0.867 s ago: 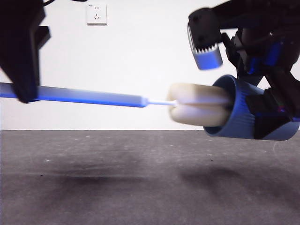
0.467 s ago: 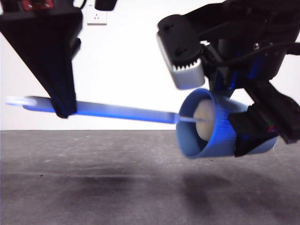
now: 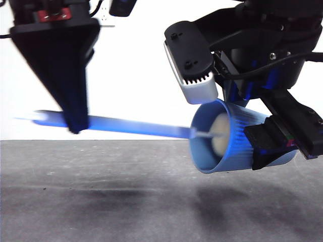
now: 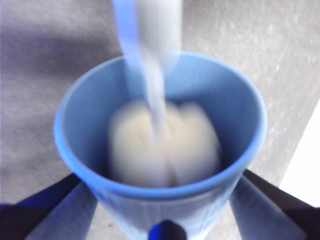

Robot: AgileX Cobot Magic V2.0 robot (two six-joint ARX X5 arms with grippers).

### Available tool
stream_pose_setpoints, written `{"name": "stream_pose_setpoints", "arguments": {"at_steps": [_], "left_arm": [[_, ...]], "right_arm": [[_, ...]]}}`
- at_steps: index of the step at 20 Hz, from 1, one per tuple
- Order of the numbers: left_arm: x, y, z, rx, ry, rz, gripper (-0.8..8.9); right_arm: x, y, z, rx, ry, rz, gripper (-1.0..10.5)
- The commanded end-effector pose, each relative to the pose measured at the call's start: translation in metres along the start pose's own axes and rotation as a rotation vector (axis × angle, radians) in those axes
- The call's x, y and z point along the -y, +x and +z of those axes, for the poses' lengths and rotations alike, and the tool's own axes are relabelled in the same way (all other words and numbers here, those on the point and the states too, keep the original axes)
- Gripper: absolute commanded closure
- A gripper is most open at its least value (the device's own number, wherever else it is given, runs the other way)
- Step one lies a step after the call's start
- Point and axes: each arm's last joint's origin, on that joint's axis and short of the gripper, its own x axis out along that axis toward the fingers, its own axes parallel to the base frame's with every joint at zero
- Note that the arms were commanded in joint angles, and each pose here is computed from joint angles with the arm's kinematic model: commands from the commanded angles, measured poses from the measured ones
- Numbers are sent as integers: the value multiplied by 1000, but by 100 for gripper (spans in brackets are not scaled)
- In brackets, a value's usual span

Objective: Pick up the cup brush,pick up the cup,insert the brush into the cup,clean the cup,put the cup brush back,put the cup back to the fixed position on the table

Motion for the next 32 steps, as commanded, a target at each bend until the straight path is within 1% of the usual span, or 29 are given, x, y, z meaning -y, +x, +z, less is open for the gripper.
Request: {"name": "stream_pose_setpoints", "arguments": {"at_steps": [1,3,6,8,10,12,15,18,21,24,27,30,32], "left_arm": [[-2,0,-7,-65,-11,21,822],[-6,-3,-13,-102,-32,37,822],[-9,-10,-18,-89,-50,43,822],[-9,-11,-18,-87,-49,43,822],[-9,-11,-16,-66,-36,26,822],[-7,-10,-12,-22,-22,-21,822],[-5,-5,-3,28,3,-20,822],[-3,4,6,53,5,-24,822],[-2,6,11,93,5,-35,822],[-2,6,8,56,-3,-24,822],[-3,6,2,-9,-8,29,822],[-5,5,-1,-39,-28,40,822],[-9,4,-4,-55,-51,61,822]], "right_arm": [[2,4,-3,-33,39,-8,964],[4,8,-10,-69,68,13,964],[6,12,-15,-96,98,27,964],[6,12,-15,-93,99,25,964],[7,12,-13,-77,112,14,964],[8,12,-11,-61,119,4,964],[6,7,-5,-31,80,-10,964],[3,1,4,17,63,-32,964],[-1,-5,9,54,35,-24,964],[-1,-4,8,29,35,-33,964],[4,2,-1,-43,90,-57,964],[10,11,-14,-111,199,-51,964],[15,15,-27,-169,292,-45,964]]}}
